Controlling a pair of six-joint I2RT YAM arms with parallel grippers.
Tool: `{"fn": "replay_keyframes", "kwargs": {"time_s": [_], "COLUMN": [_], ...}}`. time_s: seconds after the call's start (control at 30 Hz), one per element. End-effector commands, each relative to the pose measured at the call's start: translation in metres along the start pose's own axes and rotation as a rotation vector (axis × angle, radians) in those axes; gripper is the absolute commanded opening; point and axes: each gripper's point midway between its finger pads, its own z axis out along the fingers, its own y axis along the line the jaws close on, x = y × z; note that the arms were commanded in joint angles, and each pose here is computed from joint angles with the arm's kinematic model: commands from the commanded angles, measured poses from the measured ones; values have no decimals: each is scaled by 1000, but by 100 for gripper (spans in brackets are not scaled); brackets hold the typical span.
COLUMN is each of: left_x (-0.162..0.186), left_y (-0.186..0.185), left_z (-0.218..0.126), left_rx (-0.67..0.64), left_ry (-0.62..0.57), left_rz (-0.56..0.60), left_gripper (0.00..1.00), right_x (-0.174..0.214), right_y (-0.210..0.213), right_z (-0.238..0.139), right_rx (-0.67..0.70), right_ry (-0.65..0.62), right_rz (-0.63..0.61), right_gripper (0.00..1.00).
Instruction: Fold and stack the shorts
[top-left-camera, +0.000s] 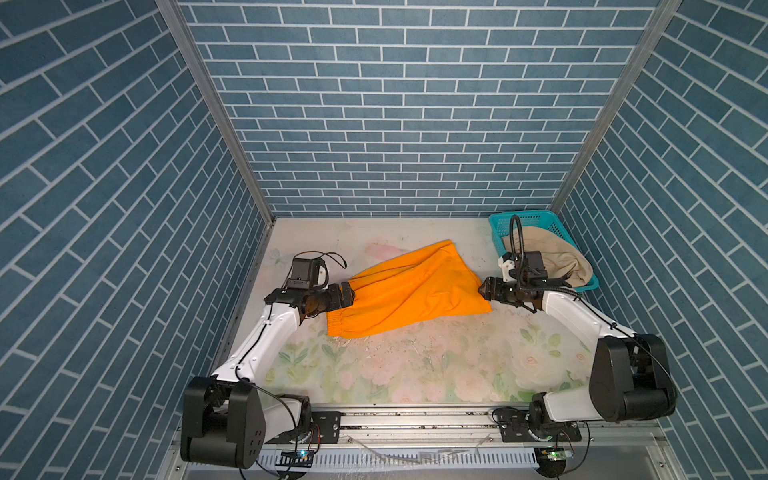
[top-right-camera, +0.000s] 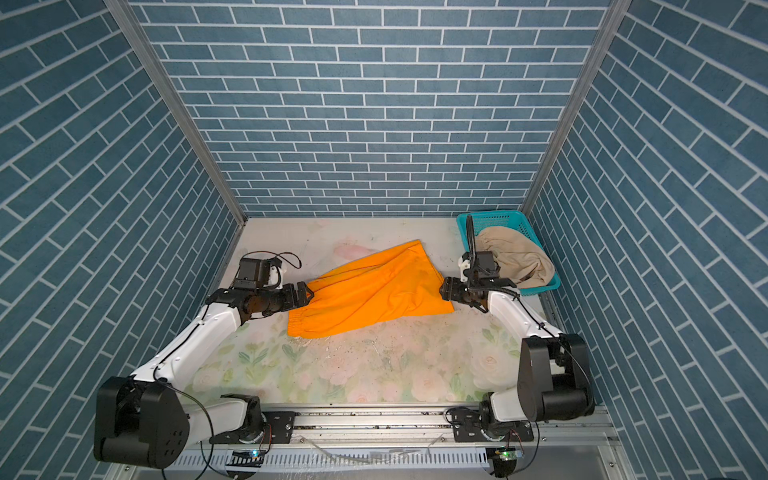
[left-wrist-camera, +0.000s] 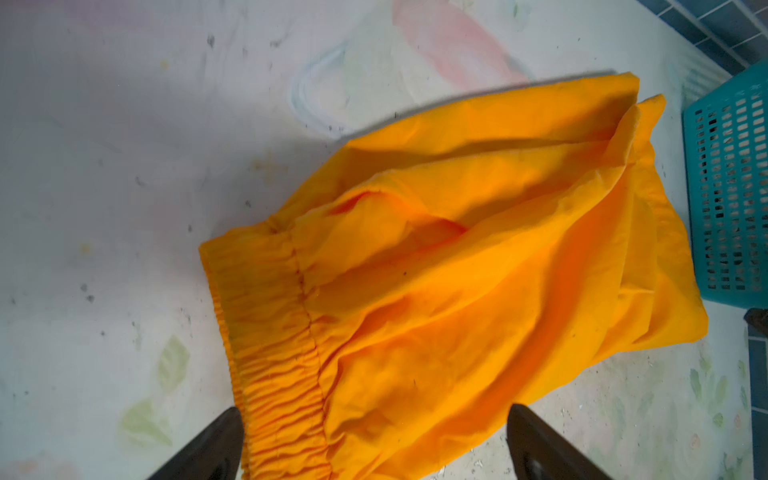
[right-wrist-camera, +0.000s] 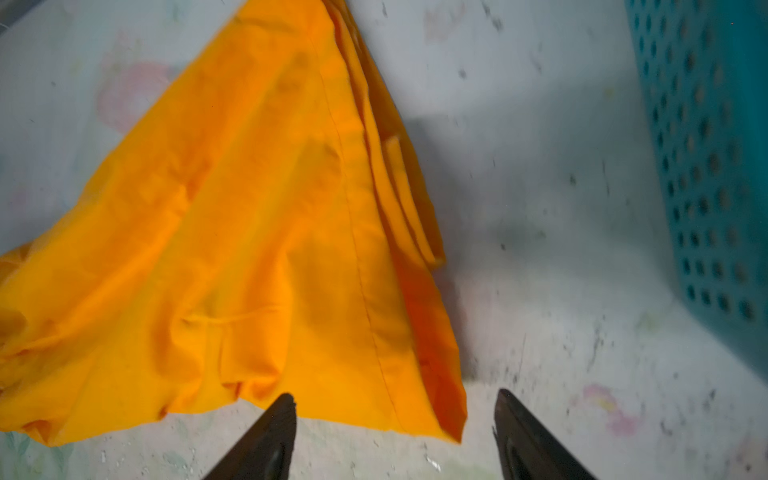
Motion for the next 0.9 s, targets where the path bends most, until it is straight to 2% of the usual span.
{"fn": "replay_keyframes", "kwargs": {"time_s": [0.0, 0.1, 0.3, 0.4, 0.53, 0.67, 0.87], "left_x": [15, 9, 26, 31, 41, 48, 55], "left_y": [-12, -36, -22, -17, -8, 0, 12], "left_z": [-1, -3, 14, 24, 35, 42, 47], "left_rx": [98, 242, 211, 199, 177, 151, 87], "left_ry": [21, -20, 20, 45, 73, 99, 129], "left_rz": [-44, -31, -41, -54, -71, -78, -75], "left_gripper": [100, 100, 99, 92, 87, 83, 82], "right_x": [-3, 0, -1, -1, -2, 0, 1], "right_y": [3, -3, -9, -10, -12, -9, 5], "right_z": [-3, 3, 20, 30, 43, 59, 76], "right_rx": [-48, -55, -74, -91, -116, -166, -273], "right_ry": [-94, -149, -181, -180, -170, -158, -130], "right_rz": [99, 156, 184, 204, 228, 259, 259], "right_gripper": [76, 76, 76, 76, 75, 68, 48]}}
